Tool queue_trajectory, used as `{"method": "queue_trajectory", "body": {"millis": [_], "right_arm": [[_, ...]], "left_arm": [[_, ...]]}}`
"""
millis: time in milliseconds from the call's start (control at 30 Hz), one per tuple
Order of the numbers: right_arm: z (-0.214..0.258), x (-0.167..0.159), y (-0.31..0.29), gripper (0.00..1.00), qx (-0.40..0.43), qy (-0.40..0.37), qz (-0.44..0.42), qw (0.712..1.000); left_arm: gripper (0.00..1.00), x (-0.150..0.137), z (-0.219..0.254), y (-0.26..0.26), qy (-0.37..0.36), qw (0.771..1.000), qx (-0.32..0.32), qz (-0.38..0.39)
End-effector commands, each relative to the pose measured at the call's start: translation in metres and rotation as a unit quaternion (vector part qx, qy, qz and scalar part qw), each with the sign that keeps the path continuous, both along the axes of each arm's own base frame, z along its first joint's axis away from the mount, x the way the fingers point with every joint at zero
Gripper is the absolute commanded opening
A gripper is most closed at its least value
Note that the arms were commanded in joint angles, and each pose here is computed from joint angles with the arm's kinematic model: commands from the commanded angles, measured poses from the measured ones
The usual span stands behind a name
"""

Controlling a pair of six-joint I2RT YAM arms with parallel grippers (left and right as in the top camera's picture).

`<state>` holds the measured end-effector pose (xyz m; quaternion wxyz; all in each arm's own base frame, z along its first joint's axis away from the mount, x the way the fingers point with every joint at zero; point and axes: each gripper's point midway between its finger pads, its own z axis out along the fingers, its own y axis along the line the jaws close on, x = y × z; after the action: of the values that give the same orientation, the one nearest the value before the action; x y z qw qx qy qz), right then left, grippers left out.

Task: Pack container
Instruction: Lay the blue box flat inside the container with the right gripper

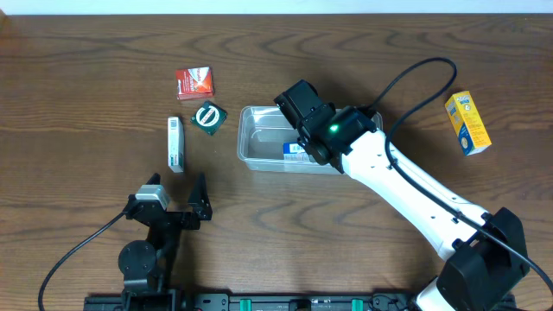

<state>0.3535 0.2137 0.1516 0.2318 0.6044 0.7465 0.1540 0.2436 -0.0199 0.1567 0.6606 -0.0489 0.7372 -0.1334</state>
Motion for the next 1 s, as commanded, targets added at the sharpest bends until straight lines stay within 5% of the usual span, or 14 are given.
{"method": "queue_trajectory", "body": {"millis": [0, 200, 433, 633, 800, 967], "right_arm": [[-0.003, 0.0, -0.001, 0.58, -0.055, 0.001, 0.062, 0.997], [0.002, 0.001, -0.002, 0.71, -0.163, 0.007, 0.23, 0.96], [0.007, 0.008, 0.007, 0.73, -0.285, 0.0, 0.439, 0.852], [0.003, 0.001, 0.001, 0.47, -0.343, 0.025, 0.526, 0.778], [-0.002, -0.008, -0.006, 0.13, -0.354, 0.052, 0.547, 0.757], [-0.006, -0.016, -0.014, 0.01, -0.356, 0.075, 0.554, 0.749]], "left_arm": [[0.98, 0.0, -0.017, 0.0, 0.024, 1.0, 0.004, -0.001], [0.98, 0.0, -0.017, 0.0, 0.024, 1.0, 0.004, -0.001], [0.98, 0.0, -0.017, 0.0, 0.024, 1.0, 0.004, -0.001], [0.98, 0.0, -0.017, 0.0, 0.024, 1.0, 0.004, -0.001], [0.98, 0.0, -0.017, 0.0, 0.024, 1.0, 0.004, -0.001], [0.98, 0.0, -0.017, 0.0, 0.024, 1.0, 0.004, -0.001]]}}
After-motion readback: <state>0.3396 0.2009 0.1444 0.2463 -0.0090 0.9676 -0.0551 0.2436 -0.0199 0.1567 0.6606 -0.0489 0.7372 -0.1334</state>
